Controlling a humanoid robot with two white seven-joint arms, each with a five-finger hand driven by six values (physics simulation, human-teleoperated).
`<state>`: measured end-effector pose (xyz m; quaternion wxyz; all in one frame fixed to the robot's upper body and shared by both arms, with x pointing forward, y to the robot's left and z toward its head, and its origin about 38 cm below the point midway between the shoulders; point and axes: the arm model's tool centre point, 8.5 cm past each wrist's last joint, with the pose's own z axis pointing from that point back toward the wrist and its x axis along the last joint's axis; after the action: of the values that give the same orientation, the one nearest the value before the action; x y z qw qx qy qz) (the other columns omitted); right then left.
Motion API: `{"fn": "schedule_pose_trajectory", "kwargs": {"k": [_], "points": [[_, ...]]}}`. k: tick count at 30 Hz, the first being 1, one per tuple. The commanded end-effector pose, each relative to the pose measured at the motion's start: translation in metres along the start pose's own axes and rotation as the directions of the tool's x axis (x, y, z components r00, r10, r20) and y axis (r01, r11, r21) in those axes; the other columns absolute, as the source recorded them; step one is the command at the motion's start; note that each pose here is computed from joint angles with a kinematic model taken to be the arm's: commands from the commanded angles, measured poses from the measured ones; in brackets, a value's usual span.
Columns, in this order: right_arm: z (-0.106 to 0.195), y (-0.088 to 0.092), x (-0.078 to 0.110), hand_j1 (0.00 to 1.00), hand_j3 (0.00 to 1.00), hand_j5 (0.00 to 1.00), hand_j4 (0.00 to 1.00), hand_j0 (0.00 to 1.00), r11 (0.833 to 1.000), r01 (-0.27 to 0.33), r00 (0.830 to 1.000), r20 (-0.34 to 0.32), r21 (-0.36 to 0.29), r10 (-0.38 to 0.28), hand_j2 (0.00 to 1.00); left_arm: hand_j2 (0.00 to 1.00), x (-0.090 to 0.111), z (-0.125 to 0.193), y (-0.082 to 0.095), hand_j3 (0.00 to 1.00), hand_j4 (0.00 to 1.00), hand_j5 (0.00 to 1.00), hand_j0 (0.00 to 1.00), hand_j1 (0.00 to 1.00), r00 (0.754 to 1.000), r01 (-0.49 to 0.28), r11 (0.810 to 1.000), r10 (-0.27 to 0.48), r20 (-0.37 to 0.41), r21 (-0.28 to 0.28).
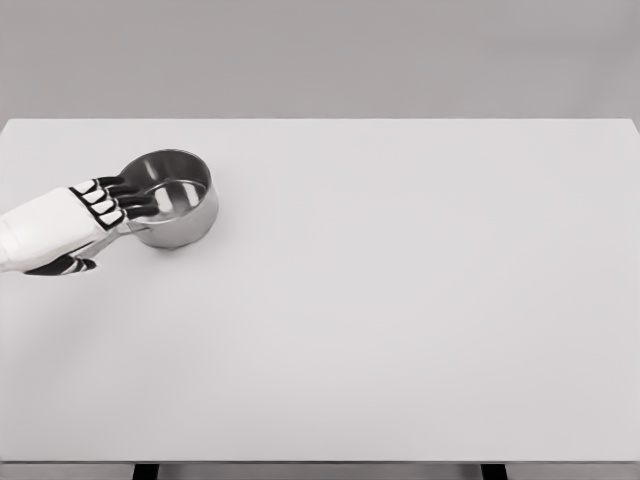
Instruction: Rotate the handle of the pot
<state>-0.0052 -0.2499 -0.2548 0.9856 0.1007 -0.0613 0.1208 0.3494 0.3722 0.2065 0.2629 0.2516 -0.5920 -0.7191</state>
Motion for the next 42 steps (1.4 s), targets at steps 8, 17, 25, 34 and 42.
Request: {"fn": "schedule_pose_trajectory", "kwargs": {"k": [8, 17, 25, 34, 42], "points": [[0.000, 0.000, 0.000, 1.00, 1.00, 1.00, 1.00, 1.00, 1.000, 0.001, 1.000, 0.001, 0.001, -0.001, 1.00, 1.00, -0.008, 0.004, 0.000, 1.00, 1.00, 1.00, 1.00, 1.00, 1.000, -0.003, 1.000, 0.003, -0.024, -0.003], [0.000, 0.000, 0.000, 1.00, 1.00, 1.00, 1.00, 1.00, 1.000, 0.000, 1.000, 0.000, 0.000, 0.000, 1.00, 1.00, -0.020, 0.009, -0.004, 1.00, 1.00, 1.00, 1.00, 1.00, 0.998, -0.009, 1.000, 0.008, -0.061, -0.014], [0.000, 0.000, 0.000, 1.00, 1.00, 1.00, 1.00, 1.00, 1.000, 0.000, 1.000, 0.000, 0.002, 0.000, 1.00, 1.00, -0.026, 0.012, -0.007, 1.00, 1.00, 1.00, 1.00, 1.00, 0.996, -0.016, 1.000, 0.015, -0.083, -0.017], [0.000, 0.000, 0.000, 1.00, 1.00, 1.00, 1.00, 1.00, 1.000, 0.001, 1.000, 0.001, 0.000, -0.001, 1.00, 1.00, -0.031, 0.013, -0.008, 1.00, 1.00, 1.00, 1.00, 1.00, 0.995, -0.019, 1.000, 0.017, -0.098, -0.020], [0.000, 0.000, 0.000, 1.00, 1.00, 1.00, 1.00, 1.00, 1.000, 0.000, 1.000, 0.000, 0.000, 0.000, 1.00, 1.00, -0.037, 0.014, -0.007, 1.00, 1.00, 1.00, 1.00, 1.00, 0.993, -0.020, 1.000, 0.018, -0.116, -0.015]]}}
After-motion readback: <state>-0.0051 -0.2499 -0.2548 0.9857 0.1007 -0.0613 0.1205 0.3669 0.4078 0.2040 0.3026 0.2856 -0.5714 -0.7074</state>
